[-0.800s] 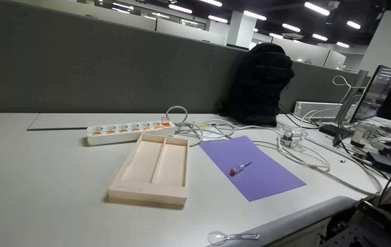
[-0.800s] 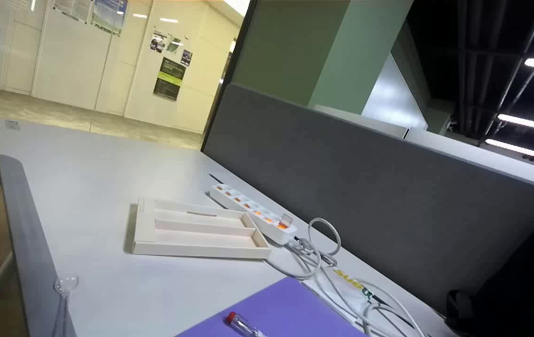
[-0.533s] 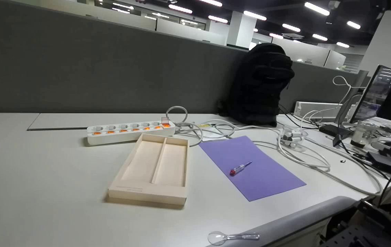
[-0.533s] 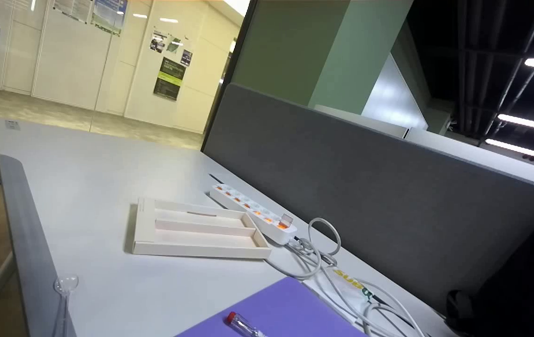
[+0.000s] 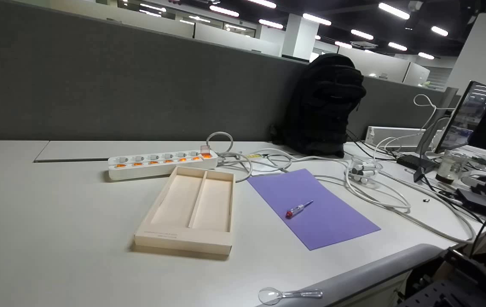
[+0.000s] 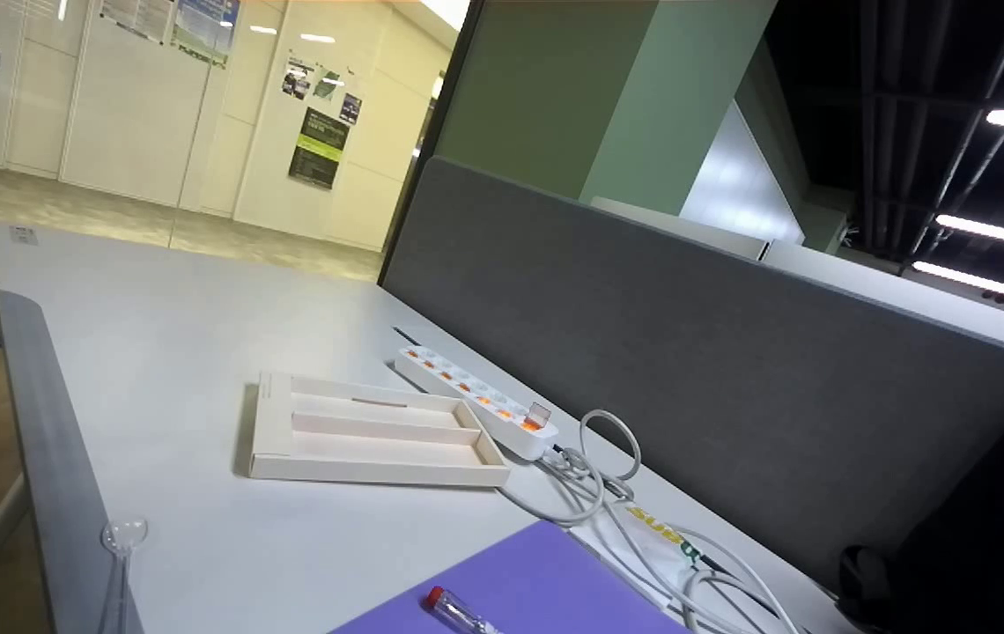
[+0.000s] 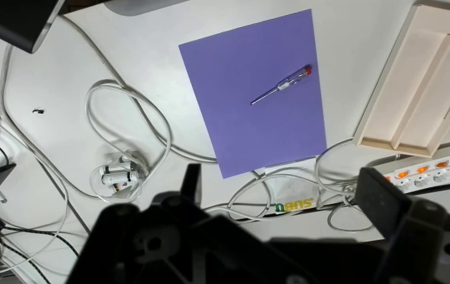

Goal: Move the screwdriver from the mat to the tray

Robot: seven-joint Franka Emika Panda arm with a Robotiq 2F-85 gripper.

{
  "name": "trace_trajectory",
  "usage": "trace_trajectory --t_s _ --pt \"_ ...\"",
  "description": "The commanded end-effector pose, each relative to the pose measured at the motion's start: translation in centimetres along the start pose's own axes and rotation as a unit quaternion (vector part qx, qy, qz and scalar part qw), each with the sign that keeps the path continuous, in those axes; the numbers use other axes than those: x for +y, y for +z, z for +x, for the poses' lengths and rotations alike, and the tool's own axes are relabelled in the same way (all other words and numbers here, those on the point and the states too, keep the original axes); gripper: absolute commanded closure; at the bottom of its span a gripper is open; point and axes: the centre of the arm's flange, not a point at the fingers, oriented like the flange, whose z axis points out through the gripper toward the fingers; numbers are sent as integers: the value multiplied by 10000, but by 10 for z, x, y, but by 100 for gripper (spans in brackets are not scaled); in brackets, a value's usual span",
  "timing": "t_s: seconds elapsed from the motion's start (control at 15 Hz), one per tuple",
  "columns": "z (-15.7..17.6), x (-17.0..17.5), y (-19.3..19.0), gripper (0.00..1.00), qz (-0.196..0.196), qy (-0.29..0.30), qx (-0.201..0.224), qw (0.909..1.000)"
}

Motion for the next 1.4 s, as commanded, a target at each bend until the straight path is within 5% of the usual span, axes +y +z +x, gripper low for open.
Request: trace_trajectory --t_s 0.0,0.33,0.8,1.33 --pt "0 0 0 0 0 0 0 10000" --pt "19 -8 36 0 -175 637 79 9978" --pt "46 -23 121 0 -122 2239 -181 9744" --pt "53 -58 210 0 -413 2532 -645 9644"
